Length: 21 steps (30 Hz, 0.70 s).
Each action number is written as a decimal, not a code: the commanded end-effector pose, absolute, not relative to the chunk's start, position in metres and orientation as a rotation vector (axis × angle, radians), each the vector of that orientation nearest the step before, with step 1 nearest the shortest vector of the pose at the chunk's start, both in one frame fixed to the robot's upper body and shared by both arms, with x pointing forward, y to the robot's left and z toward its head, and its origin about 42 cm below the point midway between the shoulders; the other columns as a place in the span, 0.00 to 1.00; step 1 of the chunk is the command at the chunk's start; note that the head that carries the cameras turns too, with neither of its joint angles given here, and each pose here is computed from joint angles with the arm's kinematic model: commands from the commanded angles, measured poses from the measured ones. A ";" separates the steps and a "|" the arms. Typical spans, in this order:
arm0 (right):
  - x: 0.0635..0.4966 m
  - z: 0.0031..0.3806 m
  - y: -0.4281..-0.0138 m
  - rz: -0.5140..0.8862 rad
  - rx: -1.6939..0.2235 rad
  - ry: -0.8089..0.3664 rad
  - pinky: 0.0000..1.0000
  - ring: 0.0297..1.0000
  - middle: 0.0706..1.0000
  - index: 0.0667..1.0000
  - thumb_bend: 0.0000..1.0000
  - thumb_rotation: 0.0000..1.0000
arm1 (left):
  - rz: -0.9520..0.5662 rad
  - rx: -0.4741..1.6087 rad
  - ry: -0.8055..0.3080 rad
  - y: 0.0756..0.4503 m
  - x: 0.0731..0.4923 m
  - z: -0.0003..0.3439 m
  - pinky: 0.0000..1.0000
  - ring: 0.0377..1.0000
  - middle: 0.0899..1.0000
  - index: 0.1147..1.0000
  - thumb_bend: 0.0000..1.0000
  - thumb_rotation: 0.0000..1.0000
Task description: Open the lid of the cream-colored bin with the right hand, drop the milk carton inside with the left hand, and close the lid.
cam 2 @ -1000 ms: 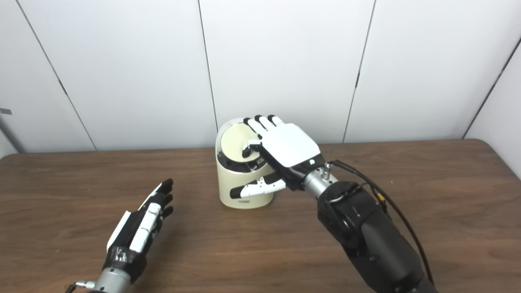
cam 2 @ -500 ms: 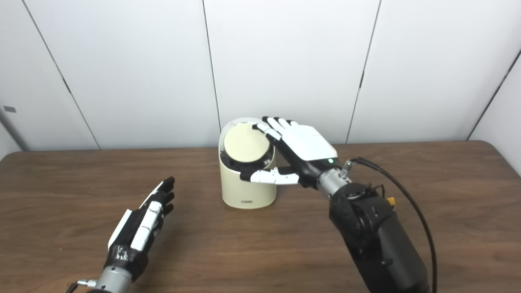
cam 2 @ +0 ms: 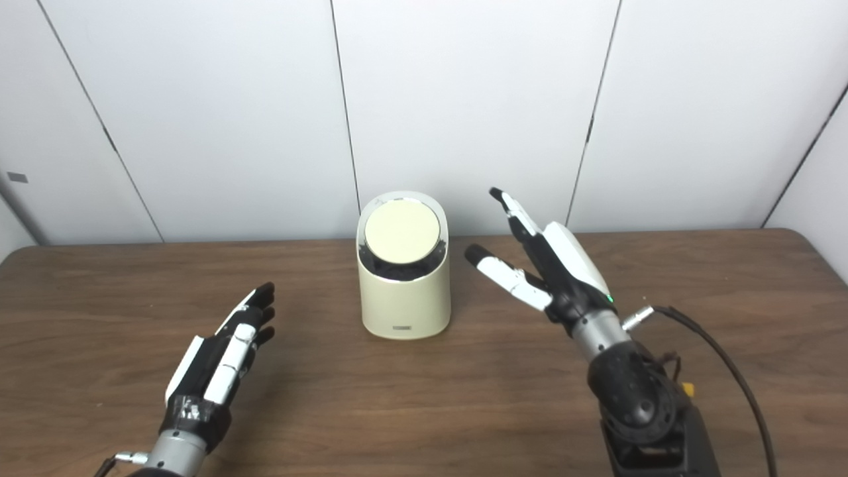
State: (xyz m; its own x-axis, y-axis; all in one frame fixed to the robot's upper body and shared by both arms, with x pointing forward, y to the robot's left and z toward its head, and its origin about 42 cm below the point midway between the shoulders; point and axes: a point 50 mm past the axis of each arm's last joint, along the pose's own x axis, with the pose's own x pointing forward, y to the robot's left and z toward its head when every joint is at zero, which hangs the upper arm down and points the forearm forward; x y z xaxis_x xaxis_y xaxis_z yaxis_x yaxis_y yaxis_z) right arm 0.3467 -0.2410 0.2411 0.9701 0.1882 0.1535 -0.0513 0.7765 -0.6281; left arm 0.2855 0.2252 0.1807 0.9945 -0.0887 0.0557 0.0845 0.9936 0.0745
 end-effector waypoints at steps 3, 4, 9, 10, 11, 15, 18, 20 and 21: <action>0.340 0.229 -0.268 0.088 -0.504 -0.219 0.88 0.95 0.98 0.97 0.59 1.00 | -0.058 0.077 -0.168 0.234 0.280 0.197 0.96 0.97 0.98 0.99 0.64 0.84; 0.338 0.225 -0.272 0.087 -0.480 -0.211 0.87 0.96 0.99 0.97 0.61 1.00 | -0.055 0.075 -0.171 0.236 0.279 0.197 0.96 0.97 0.98 0.99 0.63 0.84; 0.317 0.203 -0.283 0.061 -0.354 -0.149 0.91 0.98 0.99 0.97 0.63 1.00 | -0.047 0.091 -0.160 0.243 0.267 0.190 0.95 0.97 0.97 0.98 0.58 0.85; 0.314 0.200 -0.283 0.055 -0.341 -0.144 0.92 0.98 0.99 0.97 0.63 1.00 | -0.046 0.096 -0.156 0.244 0.265 0.188 0.95 0.97 0.97 0.98 0.58 0.85; 0.310 0.197 -0.283 0.051 -0.328 -0.141 0.92 0.98 0.99 0.97 0.63 1.00 | -0.042 0.095 -0.150 0.245 0.263 0.186 0.95 0.97 0.97 0.98 0.58 0.85; 0.291 0.179 -0.281 0.044 -0.272 -0.145 0.94 0.98 0.99 0.96 0.58 1.00 | -0.012 0.074 -0.116 0.251 0.250 0.171 0.94 0.96 0.97 0.97 0.59 0.82; 0.281 0.168 -0.278 0.031 -0.270 -0.140 0.94 0.98 0.98 0.96 0.57 1.00 | 0.008 0.053 -0.108 0.254 0.243 0.162 0.96 0.96 0.96 0.98 0.55 0.79; 0.275 0.162 -0.277 0.016 -0.246 -0.128 0.96 0.99 0.98 0.96 0.60 1.00 | 0.021 0.046 -0.096 0.257 0.238 0.156 0.96 0.97 0.97 0.98 0.56 0.78; 0.272 0.159 -0.277 0.010 -0.233 -0.122 0.97 0.99 0.98 0.95 0.62 0.99 | 0.025 0.053 -0.094 0.258 0.235 0.154 0.96 0.97 0.97 0.98 0.56 0.78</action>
State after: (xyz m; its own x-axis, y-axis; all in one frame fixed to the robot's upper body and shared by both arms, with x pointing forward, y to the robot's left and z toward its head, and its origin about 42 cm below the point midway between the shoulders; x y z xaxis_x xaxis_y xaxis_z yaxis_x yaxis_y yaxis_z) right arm 0.2678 -0.2782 0.1454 0.9992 0.0272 0.0301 -0.0191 0.9700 -0.2424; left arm 0.2339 0.2564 0.1435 0.9998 0.0176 0.0134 -0.0182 0.9989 0.0428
